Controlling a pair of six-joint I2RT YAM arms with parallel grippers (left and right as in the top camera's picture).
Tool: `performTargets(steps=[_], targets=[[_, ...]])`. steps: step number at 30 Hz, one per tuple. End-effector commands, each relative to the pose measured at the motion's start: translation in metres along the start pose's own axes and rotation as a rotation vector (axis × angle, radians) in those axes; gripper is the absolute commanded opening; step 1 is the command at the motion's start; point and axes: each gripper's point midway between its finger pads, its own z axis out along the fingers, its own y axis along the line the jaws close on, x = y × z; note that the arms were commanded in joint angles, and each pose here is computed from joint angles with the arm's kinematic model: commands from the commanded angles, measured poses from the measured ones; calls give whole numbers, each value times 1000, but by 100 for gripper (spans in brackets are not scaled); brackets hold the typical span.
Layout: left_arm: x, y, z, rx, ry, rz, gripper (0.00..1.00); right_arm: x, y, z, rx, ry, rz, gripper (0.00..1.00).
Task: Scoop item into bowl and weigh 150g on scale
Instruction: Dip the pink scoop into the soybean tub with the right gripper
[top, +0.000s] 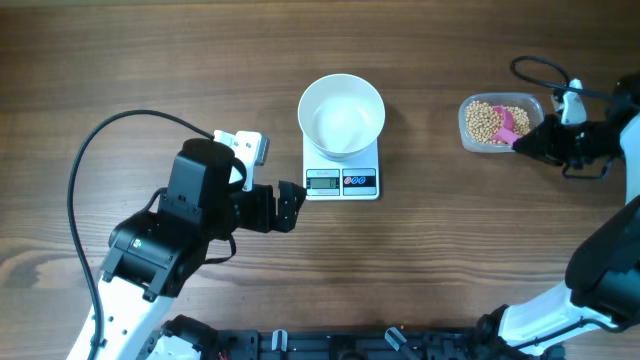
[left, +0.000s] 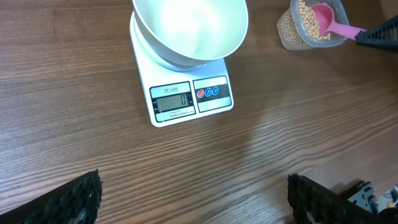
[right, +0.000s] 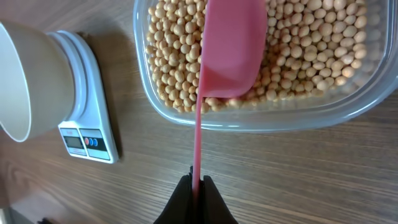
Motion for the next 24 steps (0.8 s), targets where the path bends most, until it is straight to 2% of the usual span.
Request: performTargets(steps=[1, 8, 19, 24], targets=[[3, -2, 2, 9, 13, -6, 100, 2, 7, 7, -67, 11, 34, 5], [3, -2, 2, 9, 13, -6, 100, -1, 18, 18, -208, 16, 101, 4], [3, -2, 2, 9, 13, -6, 100, 10, 14, 12, -219, 49, 157, 4], [3, -2, 2, 9, 13, -6, 100, 2, 12, 12, -219, 17, 164, 4]])
